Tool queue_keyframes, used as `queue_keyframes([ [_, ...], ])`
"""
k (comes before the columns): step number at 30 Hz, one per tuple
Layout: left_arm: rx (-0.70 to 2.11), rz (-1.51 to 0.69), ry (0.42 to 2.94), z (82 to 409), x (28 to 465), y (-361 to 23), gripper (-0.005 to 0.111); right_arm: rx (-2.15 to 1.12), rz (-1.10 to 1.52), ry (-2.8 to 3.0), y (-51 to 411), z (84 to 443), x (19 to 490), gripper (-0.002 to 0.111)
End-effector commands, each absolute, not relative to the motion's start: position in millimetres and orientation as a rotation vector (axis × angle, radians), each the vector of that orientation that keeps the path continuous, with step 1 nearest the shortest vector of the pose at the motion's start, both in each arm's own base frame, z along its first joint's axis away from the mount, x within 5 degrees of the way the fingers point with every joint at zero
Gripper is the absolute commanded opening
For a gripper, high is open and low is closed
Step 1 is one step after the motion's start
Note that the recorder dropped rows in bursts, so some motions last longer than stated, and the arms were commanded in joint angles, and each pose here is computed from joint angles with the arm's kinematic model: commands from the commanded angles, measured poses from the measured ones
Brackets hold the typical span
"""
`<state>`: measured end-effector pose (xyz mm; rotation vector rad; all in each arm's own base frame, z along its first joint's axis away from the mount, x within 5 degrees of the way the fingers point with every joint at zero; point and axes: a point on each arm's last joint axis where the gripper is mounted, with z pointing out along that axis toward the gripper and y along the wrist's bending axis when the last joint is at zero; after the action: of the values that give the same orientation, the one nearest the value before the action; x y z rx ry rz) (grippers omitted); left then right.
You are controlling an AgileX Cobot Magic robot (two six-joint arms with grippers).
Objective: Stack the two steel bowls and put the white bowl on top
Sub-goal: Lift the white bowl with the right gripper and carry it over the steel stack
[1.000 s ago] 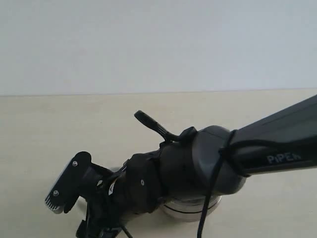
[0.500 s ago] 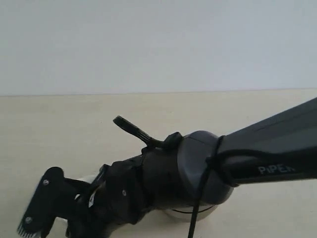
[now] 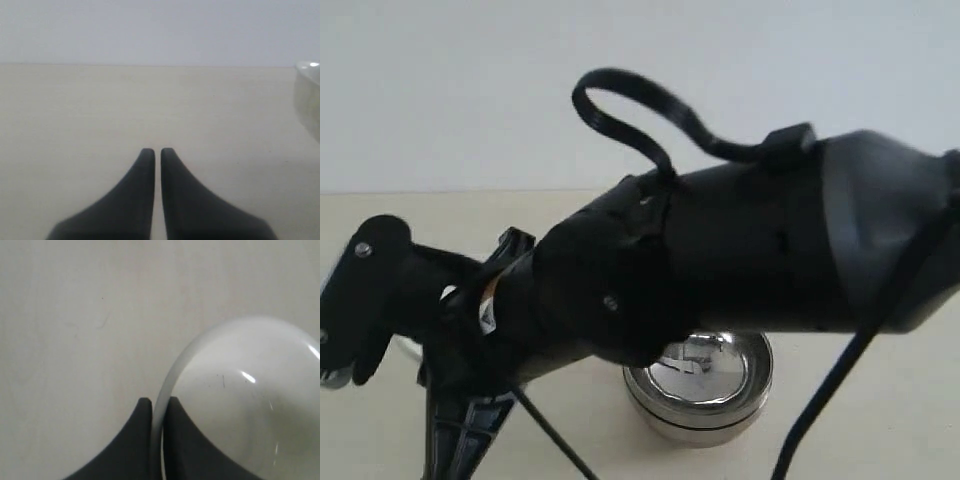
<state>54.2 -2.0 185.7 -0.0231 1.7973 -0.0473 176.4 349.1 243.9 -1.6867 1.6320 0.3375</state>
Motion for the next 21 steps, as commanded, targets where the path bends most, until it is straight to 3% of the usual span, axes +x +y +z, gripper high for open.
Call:
queue_keyframes([
  [1, -0.023, -0.054, 1.79, 185.5, 54.3, -2.3, 0.004, -1.564, 0.182, 1.792, 321.3, 260.9, 196.7, 0.0],
  [8, -0.023, -0.054, 1.79, 185.5, 54.3, -2.3, 0.004, -1.416, -0.139, 2.045, 276.8, 263.8, 225.0, 0.0],
  [21, -0.023, -0.054, 1.79, 185.5, 54.3, -2.3, 0.004, -1.381, -0.056, 2.154, 251.3, 229.1, 211.5, 0.0],
])
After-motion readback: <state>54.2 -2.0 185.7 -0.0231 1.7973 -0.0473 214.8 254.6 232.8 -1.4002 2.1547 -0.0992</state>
